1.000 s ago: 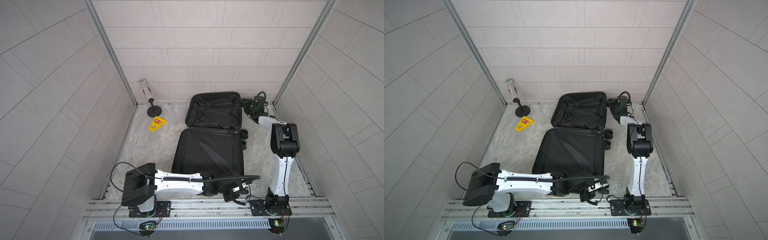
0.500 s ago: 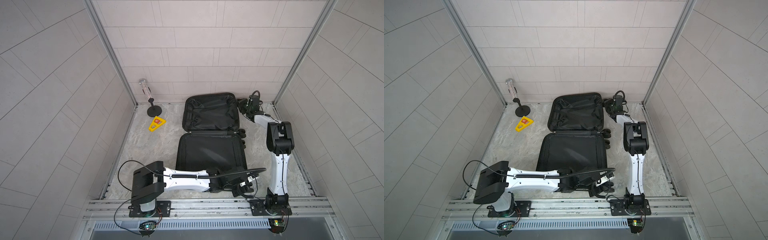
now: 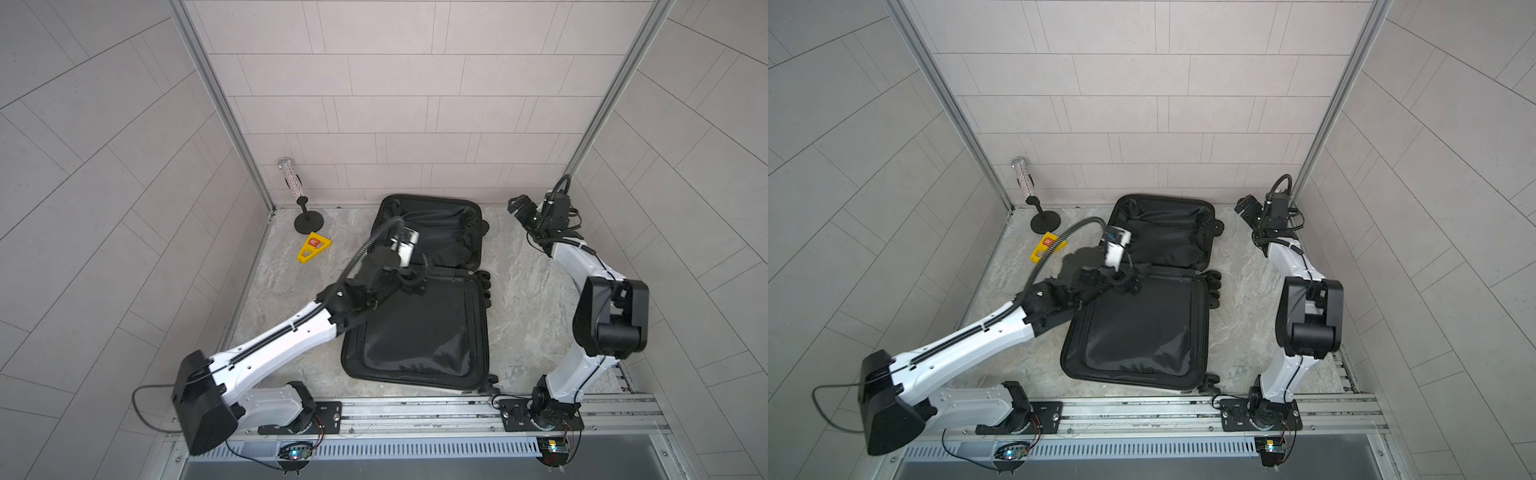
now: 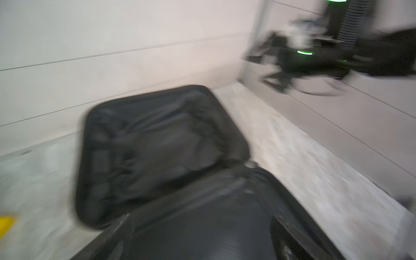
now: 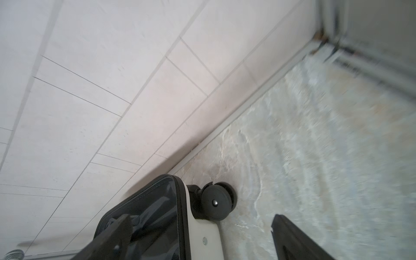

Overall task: Open the suitcase zippers
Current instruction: Open the suitcase at the center of the board, then reset both arms

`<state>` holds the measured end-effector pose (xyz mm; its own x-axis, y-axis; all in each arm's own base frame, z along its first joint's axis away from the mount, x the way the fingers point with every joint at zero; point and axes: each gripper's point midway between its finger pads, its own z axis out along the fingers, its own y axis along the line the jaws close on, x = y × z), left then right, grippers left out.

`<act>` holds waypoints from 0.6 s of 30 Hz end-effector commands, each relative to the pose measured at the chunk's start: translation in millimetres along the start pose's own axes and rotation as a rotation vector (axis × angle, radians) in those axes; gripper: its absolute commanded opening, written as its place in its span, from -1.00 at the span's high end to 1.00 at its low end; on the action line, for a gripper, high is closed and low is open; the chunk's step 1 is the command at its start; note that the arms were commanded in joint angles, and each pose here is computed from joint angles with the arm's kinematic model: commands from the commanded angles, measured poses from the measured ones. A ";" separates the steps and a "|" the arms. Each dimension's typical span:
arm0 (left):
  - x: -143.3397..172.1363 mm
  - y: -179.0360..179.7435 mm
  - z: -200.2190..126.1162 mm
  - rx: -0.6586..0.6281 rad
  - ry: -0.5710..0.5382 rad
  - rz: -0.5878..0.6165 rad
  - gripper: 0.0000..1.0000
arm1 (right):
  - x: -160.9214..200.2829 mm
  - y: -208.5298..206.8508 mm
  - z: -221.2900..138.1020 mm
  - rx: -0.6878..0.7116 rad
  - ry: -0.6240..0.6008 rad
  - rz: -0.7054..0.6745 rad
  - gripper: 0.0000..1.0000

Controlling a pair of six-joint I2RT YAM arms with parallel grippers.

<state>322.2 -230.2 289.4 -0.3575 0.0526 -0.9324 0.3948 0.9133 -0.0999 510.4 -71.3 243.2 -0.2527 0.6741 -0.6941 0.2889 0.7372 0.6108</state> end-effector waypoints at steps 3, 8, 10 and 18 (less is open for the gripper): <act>19.7 150.4 -28.0 -0.489 -0.096 -0.106 -1.00 | 33.0 -53.9 -37.0 0.169 -0.029 -0.290 -1.00; 60.6 236.4 -50.1 -0.809 -0.115 -0.052 -1.00 | 61.8 -85.1 -66.8 0.188 -0.102 -0.453 -1.00; 90.6 261.8 -48.9 -0.877 -0.088 -0.067 -1.00 | 80.7 -101.9 -73.2 0.202 -0.099 -0.476 -1.00; 150.1 283.5 2.9 -0.806 -0.027 -0.010 -1.00 | 121.0 -125.5 -66.8 0.128 -0.162 -0.517 -1.00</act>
<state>352.2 42.7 83.9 -0.4932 0.0171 -0.8698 -0.3696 0.9010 0.2273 365.0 -78.0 79.2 -0.3933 0.2722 -0.8782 0.3251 0.9346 0.1441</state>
